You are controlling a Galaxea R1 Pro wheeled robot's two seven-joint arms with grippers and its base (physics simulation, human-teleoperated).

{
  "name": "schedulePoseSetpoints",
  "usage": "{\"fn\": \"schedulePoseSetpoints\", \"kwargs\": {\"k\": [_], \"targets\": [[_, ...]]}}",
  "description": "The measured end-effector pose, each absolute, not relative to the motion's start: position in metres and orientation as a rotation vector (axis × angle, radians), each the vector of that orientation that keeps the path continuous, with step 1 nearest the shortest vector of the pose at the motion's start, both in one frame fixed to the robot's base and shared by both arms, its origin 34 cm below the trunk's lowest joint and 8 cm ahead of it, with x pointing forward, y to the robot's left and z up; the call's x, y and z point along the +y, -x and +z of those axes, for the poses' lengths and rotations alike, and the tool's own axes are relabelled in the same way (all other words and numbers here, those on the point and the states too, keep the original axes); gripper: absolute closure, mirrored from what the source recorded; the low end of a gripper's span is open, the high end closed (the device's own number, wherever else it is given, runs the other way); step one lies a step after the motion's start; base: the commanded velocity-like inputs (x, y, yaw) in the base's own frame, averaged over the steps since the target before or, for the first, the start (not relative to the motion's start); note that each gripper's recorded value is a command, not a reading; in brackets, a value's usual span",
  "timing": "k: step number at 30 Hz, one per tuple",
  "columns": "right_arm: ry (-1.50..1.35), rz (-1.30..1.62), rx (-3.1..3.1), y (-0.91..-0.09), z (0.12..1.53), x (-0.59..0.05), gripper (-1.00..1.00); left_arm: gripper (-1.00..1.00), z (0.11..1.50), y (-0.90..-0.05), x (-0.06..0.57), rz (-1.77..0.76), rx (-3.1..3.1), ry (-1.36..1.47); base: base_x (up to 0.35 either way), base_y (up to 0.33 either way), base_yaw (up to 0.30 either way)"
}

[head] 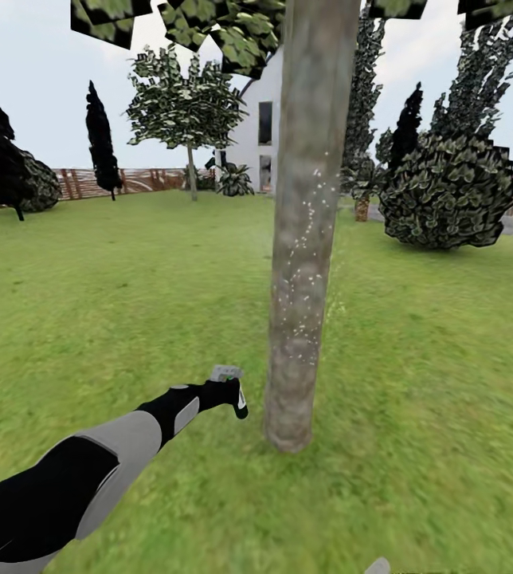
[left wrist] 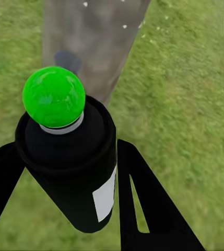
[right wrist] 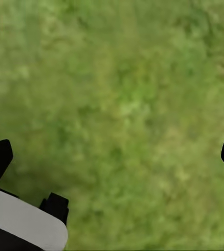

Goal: In the garden, pick up the pesticide atomizer on the floor and spray pesticide onto both trees until each tree trunk is fully covered.

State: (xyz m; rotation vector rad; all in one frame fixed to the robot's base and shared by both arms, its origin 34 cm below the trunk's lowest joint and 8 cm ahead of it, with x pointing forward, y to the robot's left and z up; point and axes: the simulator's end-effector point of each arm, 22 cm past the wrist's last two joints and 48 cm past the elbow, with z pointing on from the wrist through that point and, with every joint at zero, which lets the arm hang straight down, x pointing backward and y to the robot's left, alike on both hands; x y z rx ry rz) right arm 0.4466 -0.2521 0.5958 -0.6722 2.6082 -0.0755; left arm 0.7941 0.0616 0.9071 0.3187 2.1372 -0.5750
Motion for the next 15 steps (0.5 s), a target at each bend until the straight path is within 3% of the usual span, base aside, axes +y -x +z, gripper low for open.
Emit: {"fn": "schedulePoseSetpoints", "kwargs": {"k": [7, 15], "targets": [[0.671, -0.077, 2.605, -0.4478, 0.597, -0.2522, -1.0, 1.0, 0.9099, -0.7943, 0.0616, -0.574, 2.133, -0.32, 0.091, 0.35, -0.271], [0.671, -0.078, 2.604, -0.4482, 0.5974, -0.2522, -1.0, 1.0, 0.9105, -0.7942, 0.0616, -0.574, 2.133, -0.32, 0.009, 0.35, -0.055]]}}
